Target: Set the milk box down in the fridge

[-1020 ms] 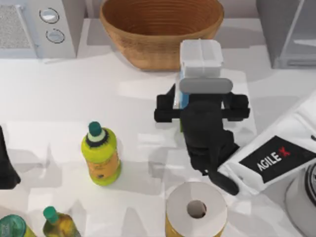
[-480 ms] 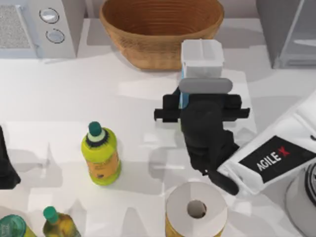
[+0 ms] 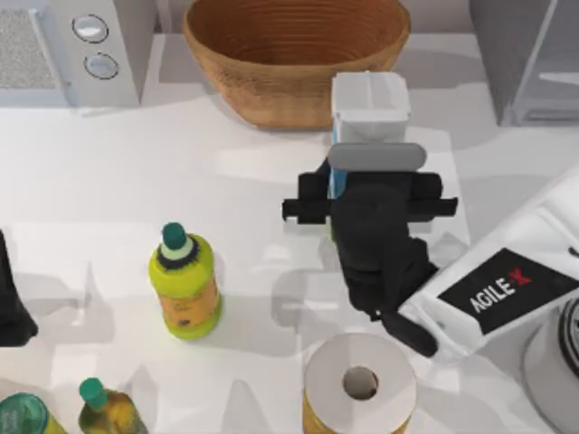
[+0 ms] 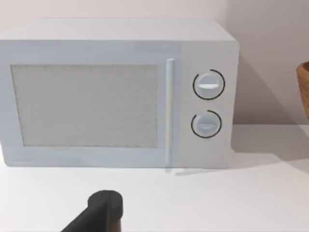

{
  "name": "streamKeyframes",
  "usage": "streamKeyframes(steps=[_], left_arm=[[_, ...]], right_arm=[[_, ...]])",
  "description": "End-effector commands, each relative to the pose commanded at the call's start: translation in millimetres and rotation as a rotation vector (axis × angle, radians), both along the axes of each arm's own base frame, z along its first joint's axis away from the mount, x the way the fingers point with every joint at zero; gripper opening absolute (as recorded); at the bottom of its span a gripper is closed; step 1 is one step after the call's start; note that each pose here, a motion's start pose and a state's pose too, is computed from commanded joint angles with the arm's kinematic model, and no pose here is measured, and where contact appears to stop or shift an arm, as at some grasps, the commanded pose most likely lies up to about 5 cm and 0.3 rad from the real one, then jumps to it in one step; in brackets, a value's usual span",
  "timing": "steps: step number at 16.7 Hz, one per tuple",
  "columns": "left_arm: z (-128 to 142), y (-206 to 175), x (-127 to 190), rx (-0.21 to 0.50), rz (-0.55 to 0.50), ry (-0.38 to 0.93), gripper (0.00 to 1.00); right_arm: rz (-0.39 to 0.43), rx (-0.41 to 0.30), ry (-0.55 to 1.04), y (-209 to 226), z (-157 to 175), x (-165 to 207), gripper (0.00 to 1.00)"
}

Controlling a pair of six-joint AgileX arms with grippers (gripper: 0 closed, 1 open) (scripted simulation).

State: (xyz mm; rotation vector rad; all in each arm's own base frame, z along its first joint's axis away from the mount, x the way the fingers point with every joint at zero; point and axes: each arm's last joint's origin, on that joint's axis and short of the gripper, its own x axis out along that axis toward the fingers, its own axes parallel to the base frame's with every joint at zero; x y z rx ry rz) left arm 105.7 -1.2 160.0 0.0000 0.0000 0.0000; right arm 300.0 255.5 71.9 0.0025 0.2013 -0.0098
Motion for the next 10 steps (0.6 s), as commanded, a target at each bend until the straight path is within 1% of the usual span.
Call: streamKeyframes(steps=[8,10], left_arm=[[0.0,0.0,0.0,0.0,0.0,0.0,1.0],[0.0,0.0,0.0,0.0,0.0,0.0,1.0]], right_arm=[[0.001,0.001,0.0,0.2,0.6,-0.2,0.0],[0.0,0.003,-0.002,1.4,8.3,1.8,0.0]])
